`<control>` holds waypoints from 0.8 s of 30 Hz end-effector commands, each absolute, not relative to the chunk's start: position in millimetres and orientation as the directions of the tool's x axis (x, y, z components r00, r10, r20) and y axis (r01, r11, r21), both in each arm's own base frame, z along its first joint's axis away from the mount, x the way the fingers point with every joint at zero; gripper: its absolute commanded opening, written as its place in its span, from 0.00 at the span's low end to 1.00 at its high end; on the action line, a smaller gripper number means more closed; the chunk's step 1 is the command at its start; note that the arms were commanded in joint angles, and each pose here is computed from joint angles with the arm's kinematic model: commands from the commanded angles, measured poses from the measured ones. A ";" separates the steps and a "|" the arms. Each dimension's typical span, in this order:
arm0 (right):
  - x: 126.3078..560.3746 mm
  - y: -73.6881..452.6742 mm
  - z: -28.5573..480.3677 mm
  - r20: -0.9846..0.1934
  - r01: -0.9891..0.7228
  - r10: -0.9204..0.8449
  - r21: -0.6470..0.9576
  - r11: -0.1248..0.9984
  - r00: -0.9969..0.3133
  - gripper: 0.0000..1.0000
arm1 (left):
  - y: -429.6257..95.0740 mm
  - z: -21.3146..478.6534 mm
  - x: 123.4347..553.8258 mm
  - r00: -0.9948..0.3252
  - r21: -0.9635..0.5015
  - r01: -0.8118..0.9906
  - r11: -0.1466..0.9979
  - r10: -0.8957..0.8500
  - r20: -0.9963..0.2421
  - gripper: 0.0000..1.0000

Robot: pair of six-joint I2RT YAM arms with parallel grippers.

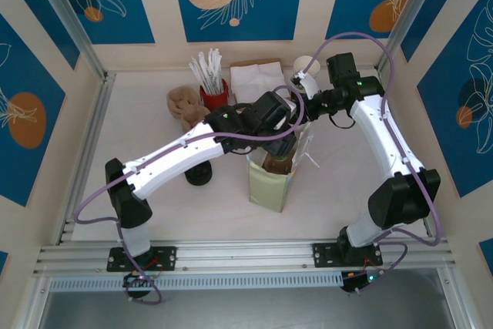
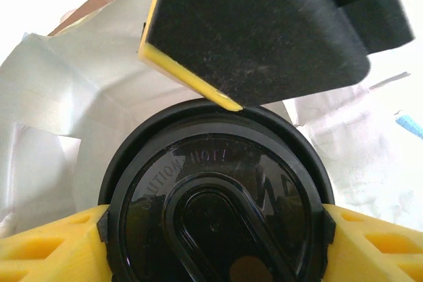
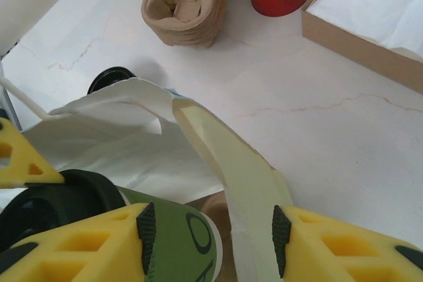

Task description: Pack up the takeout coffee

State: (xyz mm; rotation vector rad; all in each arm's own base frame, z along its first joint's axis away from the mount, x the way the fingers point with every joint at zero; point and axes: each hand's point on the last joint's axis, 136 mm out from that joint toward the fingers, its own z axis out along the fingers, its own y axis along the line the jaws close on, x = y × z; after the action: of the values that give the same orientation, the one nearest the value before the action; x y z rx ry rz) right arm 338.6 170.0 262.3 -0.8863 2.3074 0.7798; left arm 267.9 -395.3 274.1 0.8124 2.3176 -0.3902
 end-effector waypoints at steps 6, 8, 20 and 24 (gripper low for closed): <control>341.7 185.0 278.6 -0.695 -0.782 -0.437 0.296 0.549 -0.570 0.14 | -387.6 293.5 267.8 -0.599 -0.089 0.632 0.769 0.413 -0.686 0.72; 341.8 189.0 287.9 -0.713 -0.790 -0.427 0.296 0.536 -0.556 0.03 | -388.2 295.3 269.4 -0.596 -0.090 0.630 0.771 0.406 -0.693 0.72; 311.8 217.6 308.2 -0.777 -0.854 -0.412 0.296 0.428 -0.476 0.00 | -381.5 285.3 279.5 -0.569 -0.027 0.588 0.808 0.390 -0.724 0.71; 310.0 221.8 316.1 -0.791 -0.857 -0.396 0.293 0.424 -0.467 0.00 | -378.6 276.7 282.3 -0.558 0.007 0.573 0.819 0.397 -0.728 0.71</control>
State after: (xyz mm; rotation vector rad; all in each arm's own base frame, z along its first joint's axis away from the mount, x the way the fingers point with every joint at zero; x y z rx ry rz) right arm 319.5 214.4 298.5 -1.0470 2.1142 0.8782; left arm 276.8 -383.7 260.1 0.7566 2.2981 -0.3105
